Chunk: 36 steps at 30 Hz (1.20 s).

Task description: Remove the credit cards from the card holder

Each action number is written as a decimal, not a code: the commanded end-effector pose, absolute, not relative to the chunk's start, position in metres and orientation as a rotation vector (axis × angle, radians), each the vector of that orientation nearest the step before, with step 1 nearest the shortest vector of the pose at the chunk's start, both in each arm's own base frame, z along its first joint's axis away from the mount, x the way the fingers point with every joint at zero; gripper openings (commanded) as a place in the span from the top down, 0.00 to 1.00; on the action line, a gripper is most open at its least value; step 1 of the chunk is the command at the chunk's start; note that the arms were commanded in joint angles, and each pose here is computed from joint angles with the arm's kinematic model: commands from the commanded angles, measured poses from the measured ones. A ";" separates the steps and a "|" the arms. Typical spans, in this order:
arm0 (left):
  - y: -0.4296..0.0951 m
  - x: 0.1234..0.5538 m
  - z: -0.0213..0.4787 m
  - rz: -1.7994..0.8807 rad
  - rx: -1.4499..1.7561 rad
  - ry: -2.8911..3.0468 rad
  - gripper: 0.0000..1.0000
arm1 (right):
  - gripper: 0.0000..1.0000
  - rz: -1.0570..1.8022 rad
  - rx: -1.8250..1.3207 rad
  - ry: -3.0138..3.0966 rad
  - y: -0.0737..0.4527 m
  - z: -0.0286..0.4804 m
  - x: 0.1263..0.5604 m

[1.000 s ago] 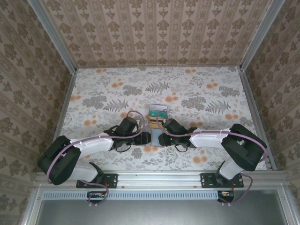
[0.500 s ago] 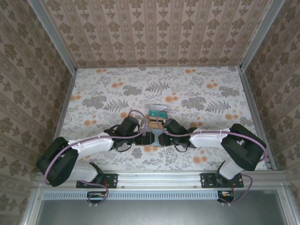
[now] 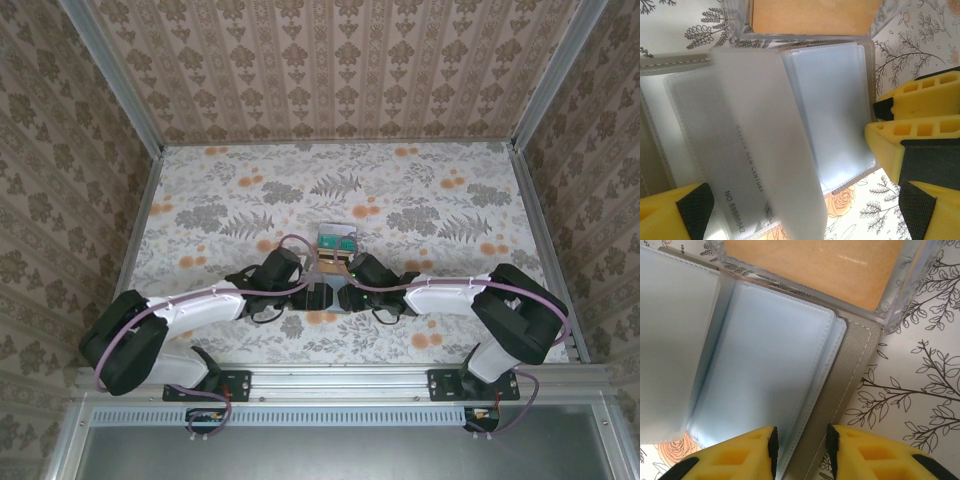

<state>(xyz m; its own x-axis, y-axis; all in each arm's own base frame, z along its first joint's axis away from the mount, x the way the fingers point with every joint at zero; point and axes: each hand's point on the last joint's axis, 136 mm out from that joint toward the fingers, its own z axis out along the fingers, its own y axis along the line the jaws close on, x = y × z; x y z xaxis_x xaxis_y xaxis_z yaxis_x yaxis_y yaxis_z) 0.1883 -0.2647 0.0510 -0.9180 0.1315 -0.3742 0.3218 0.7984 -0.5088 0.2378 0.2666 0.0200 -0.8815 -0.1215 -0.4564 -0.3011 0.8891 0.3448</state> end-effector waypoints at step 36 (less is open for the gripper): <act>-0.230 0.208 0.051 -0.824 0.212 2.616 0.47 | 0.70 0.853 -0.090 2.467 0.300 0.093 0.253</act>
<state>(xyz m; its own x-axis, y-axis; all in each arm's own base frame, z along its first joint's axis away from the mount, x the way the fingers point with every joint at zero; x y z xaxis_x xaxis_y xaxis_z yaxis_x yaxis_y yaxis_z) 0.2084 -0.2329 0.0526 -0.9155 0.0287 -0.4012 0.2500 0.8220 -0.5117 0.2516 0.2713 0.0841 -0.8393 0.0694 -0.5392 -0.2218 0.8618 0.4562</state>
